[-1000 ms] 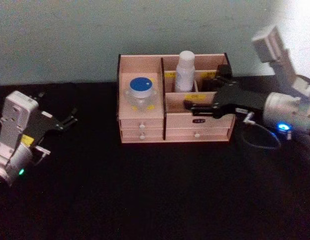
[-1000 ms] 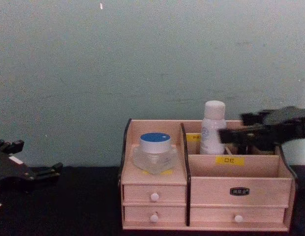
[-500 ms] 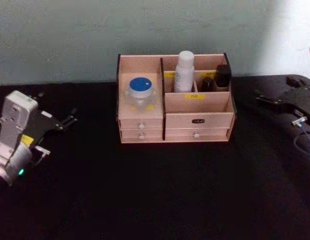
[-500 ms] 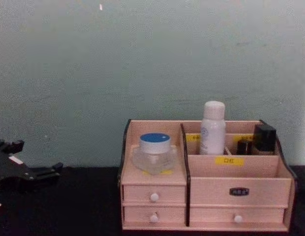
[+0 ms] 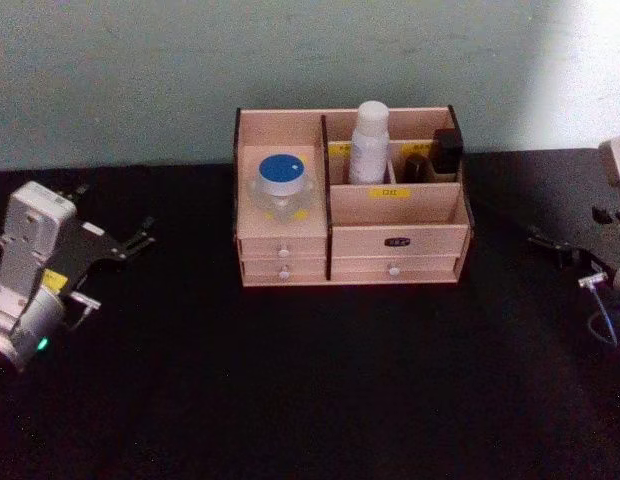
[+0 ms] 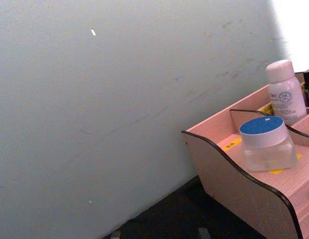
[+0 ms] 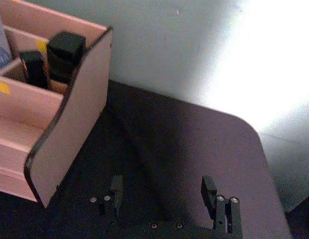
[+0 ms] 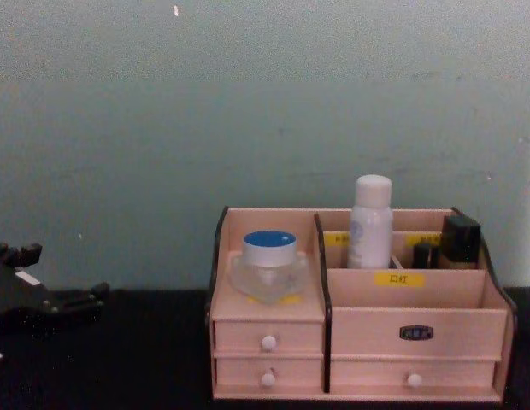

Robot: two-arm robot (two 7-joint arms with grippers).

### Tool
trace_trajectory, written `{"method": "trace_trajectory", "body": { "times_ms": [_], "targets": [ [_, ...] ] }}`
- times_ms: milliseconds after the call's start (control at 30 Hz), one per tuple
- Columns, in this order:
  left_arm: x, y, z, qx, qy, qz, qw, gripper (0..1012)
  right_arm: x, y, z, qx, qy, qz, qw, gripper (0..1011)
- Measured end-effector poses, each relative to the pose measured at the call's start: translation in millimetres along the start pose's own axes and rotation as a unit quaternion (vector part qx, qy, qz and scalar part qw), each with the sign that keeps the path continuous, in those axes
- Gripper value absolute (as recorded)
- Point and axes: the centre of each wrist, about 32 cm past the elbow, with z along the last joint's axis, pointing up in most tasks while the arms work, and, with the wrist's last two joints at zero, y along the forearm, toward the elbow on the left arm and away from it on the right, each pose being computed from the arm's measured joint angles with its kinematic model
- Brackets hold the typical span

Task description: Pick up the facial cleanser and watermelon frost from the table and place them into the tiered storage box.

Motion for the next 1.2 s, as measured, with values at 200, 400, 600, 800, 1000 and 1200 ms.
{"method": "trace_trajectory", "body": {
  "times_ms": [200,400,600,800,1000,1200],
  "targets": [
    [0.0,0.0,0.0,0.000,0.000,0.000,1.0000,1001,-0.8,2.7,-4.0,-0.002,0.005,0.002,1.0000,1002],
    [0.0,0.0,0.0,0.000,0.000,0.000,1.0000,1001,-0.4,2.0,-2.8,0.000,0.003,0.001,1.0000,1002],
    [0.0,0.0,0.0,0.000,0.000,0.000,1.0000,1001,-0.2,1.5,-2.1,0.000,0.002,0.000,1.0000,1003],
    [0.0,0.0,0.0,0.000,0.000,0.000,1.0000,1001,-0.2,1.2,-1.6,0.001,0.002,0.000,1.0000,1002],
    [0.0,0.0,0.0,0.000,0.000,0.000,1.0000,1001,-0.1,1.0,-1.3,0.001,0.002,0.000,1.0000,1002],
    [0.0,0.0,0.0,0.000,0.000,0.000,1.0000,1001,0.0,0.9,-1.2,0.001,0.002,0.000,1.0000,1002]
  ]
}}
